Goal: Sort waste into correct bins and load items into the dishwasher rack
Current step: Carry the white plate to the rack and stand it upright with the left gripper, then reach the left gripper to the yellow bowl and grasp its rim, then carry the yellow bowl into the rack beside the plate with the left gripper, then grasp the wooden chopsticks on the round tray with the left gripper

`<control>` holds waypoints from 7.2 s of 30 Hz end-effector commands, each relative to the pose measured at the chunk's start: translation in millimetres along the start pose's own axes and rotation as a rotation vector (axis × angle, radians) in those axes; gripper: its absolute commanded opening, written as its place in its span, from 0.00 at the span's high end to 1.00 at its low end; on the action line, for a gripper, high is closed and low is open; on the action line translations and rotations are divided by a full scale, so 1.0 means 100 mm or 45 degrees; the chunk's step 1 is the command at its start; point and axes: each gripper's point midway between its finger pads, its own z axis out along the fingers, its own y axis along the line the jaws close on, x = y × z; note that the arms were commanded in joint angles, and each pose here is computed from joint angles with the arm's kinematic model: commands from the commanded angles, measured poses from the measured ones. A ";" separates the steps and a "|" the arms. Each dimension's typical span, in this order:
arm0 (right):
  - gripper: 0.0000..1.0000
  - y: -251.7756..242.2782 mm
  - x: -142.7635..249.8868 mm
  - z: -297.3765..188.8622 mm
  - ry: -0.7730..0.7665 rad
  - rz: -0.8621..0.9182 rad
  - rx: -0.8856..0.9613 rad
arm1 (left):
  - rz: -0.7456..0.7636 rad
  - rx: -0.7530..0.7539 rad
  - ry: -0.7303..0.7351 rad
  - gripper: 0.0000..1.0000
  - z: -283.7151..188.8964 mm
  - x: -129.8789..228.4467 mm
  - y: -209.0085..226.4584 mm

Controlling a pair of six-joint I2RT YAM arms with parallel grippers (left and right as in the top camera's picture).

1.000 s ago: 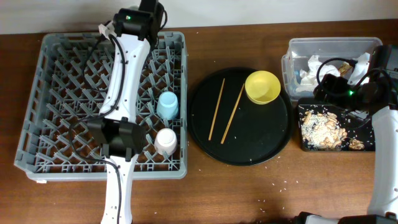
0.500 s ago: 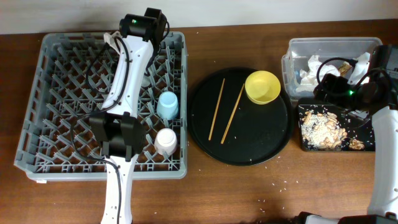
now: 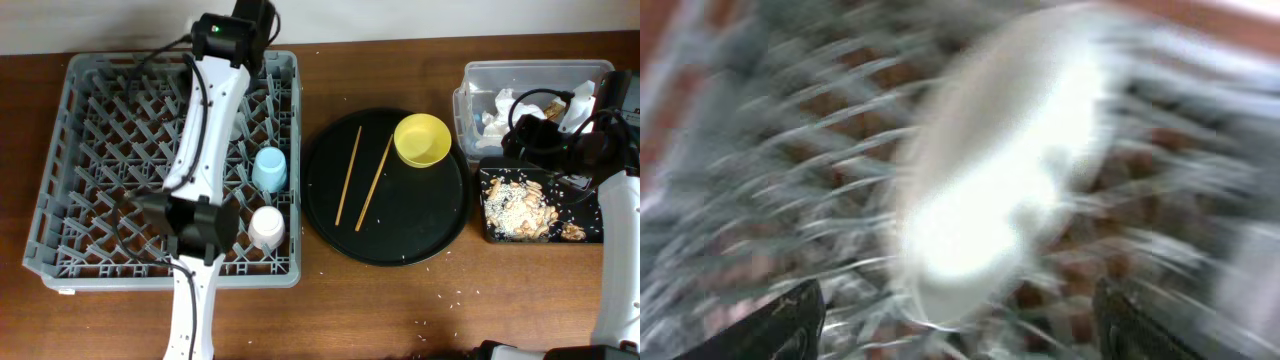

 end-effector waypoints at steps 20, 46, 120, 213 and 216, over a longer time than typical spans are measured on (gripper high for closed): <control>0.09 0.66 0.02 0.22 0.020 -0.152 -0.197 | 0.539 1.005 0.119 0.18 -0.70 0.86 -2.13; 0.05 0.61 -0.09 0.41 -0.005 -0.152 -0.025 | 0.649 1.250 0.265 0.40 -0.57 1.68 -3.01; 0.01 0.59 -0.03 0.41 0.026 -0.148 -0.016 | 0.444 -0.626 -0.629 1.00 -0.19 -0.51 -0.44; 0.02 0.59 -0.03 0.41 0.026 -0.148 -0.016 | 0.910 0.688 -0.012 0.11 -0.99 0.95 -1.50; 0.02 0.59 -0.03 0.41 0.026 -0.148 -0.016 | 0.952 0.864 0.155 0.11 -1.00 1.26 -1.67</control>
